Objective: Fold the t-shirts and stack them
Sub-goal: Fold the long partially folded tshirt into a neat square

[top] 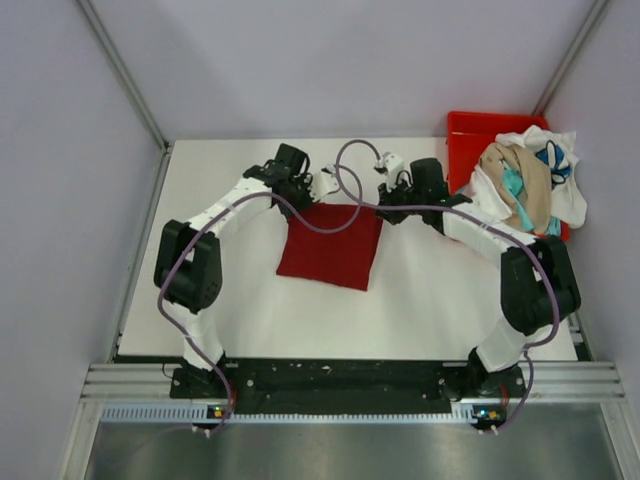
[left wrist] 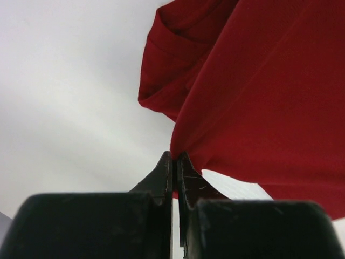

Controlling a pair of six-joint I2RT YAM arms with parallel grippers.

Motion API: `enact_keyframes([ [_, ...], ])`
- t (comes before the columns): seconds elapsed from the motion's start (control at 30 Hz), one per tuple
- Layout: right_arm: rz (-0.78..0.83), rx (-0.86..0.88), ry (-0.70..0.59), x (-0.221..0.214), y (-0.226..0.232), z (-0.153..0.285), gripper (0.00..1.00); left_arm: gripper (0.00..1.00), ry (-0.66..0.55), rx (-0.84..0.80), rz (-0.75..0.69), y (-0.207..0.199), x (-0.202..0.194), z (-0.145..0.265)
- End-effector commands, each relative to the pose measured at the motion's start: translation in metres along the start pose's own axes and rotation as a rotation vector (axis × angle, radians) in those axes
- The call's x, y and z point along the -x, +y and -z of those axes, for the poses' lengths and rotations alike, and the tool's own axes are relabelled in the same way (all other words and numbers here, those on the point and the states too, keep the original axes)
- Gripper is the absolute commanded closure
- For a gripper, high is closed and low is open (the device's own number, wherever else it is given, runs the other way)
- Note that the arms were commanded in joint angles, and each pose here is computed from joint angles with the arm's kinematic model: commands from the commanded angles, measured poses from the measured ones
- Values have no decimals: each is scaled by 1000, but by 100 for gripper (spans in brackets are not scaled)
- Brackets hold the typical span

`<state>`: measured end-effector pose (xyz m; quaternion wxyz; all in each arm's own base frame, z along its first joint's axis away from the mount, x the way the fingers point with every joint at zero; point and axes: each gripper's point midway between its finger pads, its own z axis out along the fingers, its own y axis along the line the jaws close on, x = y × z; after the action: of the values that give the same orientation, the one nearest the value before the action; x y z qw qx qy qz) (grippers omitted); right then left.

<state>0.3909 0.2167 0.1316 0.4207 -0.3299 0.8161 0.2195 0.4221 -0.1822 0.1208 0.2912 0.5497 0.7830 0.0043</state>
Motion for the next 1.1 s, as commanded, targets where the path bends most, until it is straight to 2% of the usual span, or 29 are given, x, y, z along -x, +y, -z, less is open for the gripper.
enact_keyframes([
  [0.0,-54,-98,-50,25,-37,-11,100,100,-36,120,4,42,19,-7],
  [0.1,-120,-132,-28,17,-48,-24,100,99,-56,175,21,58,26,-21],
  [0.17,-160,-171,-4,6,-56,-32,100,91,-74,191,40,63,29,-31],
  [0.27,-210,-258,26,-8,-73,-41,100,72,-72,243,83,73,31,-41],
  [0.33,-246,-313,-10,1,-90,-44,83,71,-35,378,140,98,24,-47],
  [0.37,-278,-352,-37,10,-100,-45,78,68,-15,471,178,118,22,-52],
  [0.43,-353,-418,-76,27,-121,-41,78,63,73,572,256,152,8,-58],
  [0.53,-498,-440,-84,34,-135,-28,67,65,108,492,404,170,-3,-59],
  [0.63,-531,-387,-33,26,-110,-9,59,64,56,341,449,144,-2,-42],
  [0.7,-576,-344,-20,15,-85,-5,54,57,-3,282,459,113,-9,-37],
  [0.8,-667,-266,-8,0,-59,-8,46,51,-158,222,496,91,11,-10],
  [0.9,-753,-196,12,-12,-45,-20,33,48,-206,167,561,75,18,7],
  [1.07,-843,-137,98,-32,-40,-49,32,44,-221,75,705,50,13,8],
])
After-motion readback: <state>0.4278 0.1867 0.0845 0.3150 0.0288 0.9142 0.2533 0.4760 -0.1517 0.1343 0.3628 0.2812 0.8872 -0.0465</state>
